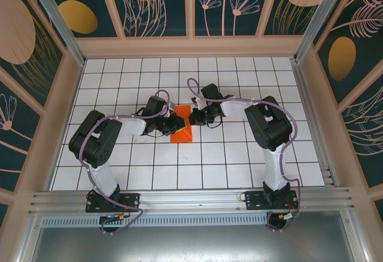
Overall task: Fold a paper plane with a square sheet of paper (pick it up from the middle)
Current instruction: Fold the triangle a second time at the center of the table.
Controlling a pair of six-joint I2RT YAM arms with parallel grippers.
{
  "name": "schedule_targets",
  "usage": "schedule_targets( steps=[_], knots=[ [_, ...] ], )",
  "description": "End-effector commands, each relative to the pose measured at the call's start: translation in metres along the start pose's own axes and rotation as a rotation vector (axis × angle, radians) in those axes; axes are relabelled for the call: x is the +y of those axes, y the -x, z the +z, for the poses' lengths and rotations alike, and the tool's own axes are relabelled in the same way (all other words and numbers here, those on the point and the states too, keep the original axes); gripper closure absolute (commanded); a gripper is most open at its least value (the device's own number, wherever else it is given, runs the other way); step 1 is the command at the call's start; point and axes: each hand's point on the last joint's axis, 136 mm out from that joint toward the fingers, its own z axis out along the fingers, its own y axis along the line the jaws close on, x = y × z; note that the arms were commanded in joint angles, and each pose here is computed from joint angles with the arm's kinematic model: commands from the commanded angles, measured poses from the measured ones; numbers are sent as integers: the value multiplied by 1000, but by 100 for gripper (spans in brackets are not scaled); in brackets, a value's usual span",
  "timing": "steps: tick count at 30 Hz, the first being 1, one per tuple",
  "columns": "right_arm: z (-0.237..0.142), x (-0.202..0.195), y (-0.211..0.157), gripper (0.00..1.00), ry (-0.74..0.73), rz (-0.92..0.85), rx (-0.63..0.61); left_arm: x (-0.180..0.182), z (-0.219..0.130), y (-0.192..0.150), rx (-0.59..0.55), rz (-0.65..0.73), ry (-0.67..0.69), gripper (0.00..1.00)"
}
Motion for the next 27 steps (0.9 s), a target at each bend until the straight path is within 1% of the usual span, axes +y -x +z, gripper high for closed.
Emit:
schedule_targets(
  steps=[1, 27],
  knots=[
    [1, 0, 2, 100, -1, -16, 12, 5, 3, -1, 17, 8, 5, 83],
    [4, -3, 6, 100, -15, -25, 17, 15, 6, -5, 27, -11, 22, 83]
  ],
)
